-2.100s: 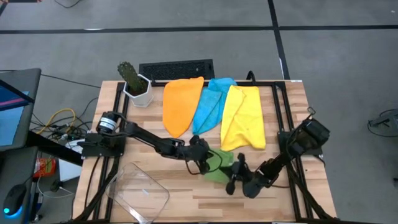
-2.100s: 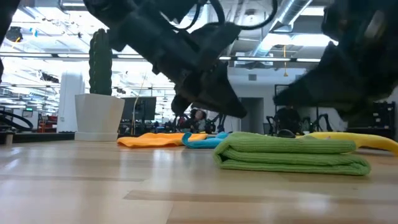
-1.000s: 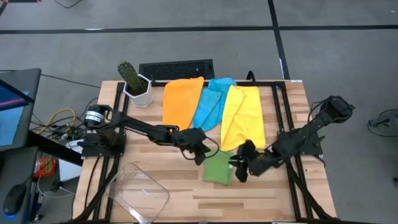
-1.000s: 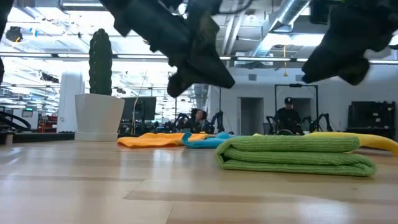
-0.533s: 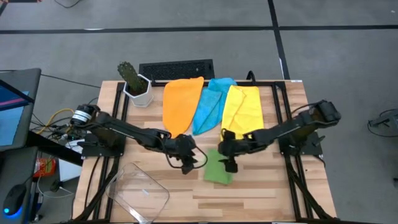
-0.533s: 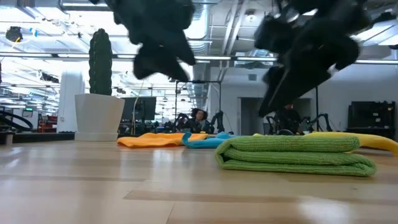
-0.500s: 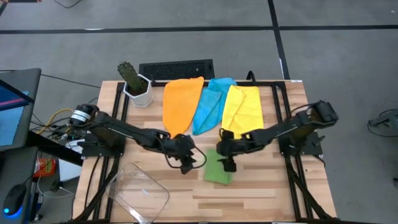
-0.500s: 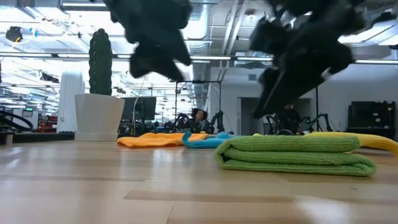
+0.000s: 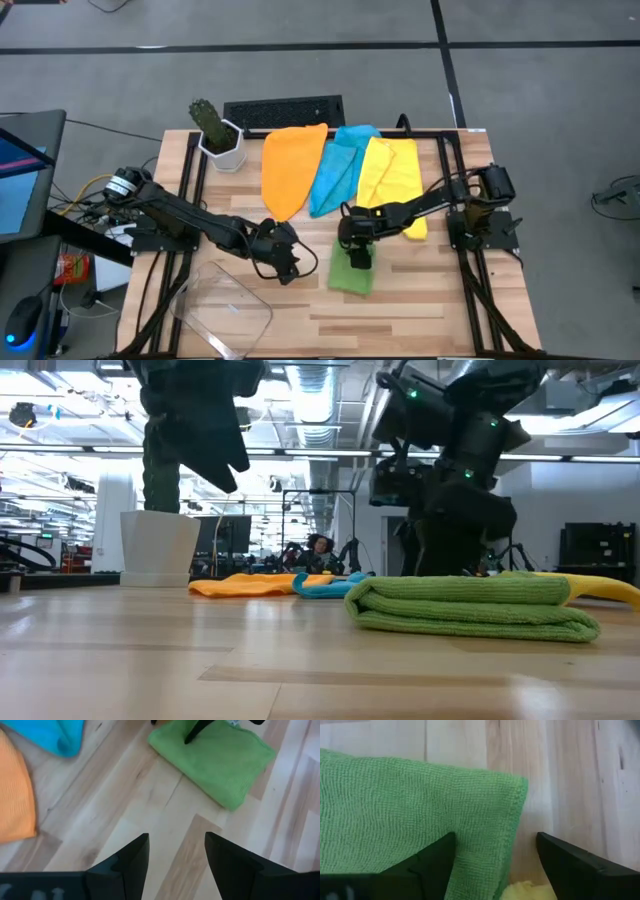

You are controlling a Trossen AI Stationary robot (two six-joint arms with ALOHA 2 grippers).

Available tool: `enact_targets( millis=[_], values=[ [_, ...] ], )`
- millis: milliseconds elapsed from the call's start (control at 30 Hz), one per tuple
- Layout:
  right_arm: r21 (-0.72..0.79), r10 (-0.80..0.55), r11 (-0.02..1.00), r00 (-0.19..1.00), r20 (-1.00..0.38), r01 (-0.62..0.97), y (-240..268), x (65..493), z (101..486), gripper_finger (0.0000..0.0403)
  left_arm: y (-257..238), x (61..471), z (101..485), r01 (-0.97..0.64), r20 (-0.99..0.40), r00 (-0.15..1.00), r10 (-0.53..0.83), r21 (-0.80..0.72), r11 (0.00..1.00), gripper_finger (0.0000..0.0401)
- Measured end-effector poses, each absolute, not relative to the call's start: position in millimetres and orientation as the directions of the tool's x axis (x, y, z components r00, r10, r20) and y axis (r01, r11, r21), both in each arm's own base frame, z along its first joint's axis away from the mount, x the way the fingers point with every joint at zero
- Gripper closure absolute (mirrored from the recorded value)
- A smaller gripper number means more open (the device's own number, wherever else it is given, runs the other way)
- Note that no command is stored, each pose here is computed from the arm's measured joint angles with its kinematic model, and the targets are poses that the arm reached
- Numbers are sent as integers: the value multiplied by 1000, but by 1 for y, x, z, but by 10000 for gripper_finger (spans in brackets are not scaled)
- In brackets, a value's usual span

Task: Fold microfiber towels
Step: Put the green microfiber towel into the transparent bin

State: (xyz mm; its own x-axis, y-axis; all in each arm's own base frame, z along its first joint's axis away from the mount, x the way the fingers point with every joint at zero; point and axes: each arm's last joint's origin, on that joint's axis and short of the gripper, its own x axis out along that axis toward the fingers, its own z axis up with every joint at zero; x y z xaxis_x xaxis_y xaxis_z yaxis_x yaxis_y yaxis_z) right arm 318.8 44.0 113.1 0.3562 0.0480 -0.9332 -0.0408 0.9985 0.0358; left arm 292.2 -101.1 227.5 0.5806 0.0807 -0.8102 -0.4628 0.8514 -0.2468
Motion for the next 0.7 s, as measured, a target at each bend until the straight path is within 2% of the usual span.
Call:
enact_targets(
  millis=[133, 400, 500, 567, 700],
  values=[
    [12, 29, 999, 368, -929, -48, 56, 318, 112, 161, -102, 289, 228, -491, -817, 569, 96, -244, 836, 216],
    [37, 63, 996, 370, -927, -77, 62, 318, 113, 322, -99, 288, 228, -525, -807, 568, 162, -203, 827, 216],
    [58, 80, 996, 364, -928, -71, 60, 321, 115, 367, -99, 288, 228, -537, -800, 572, 180, -199, 820, 216],
    [63, 83, 996, 360, -929, -67, 60, 322, 117, 382, -98, 288, 228, -539, -800, 573, 181, -201, 818, 216],
    [62, 80, 996, 366, -927, -63, 60, 329, 123, 382, -98, 288, 229, -554, -799, 575, 179, -218, 803, 216]
  ],
)
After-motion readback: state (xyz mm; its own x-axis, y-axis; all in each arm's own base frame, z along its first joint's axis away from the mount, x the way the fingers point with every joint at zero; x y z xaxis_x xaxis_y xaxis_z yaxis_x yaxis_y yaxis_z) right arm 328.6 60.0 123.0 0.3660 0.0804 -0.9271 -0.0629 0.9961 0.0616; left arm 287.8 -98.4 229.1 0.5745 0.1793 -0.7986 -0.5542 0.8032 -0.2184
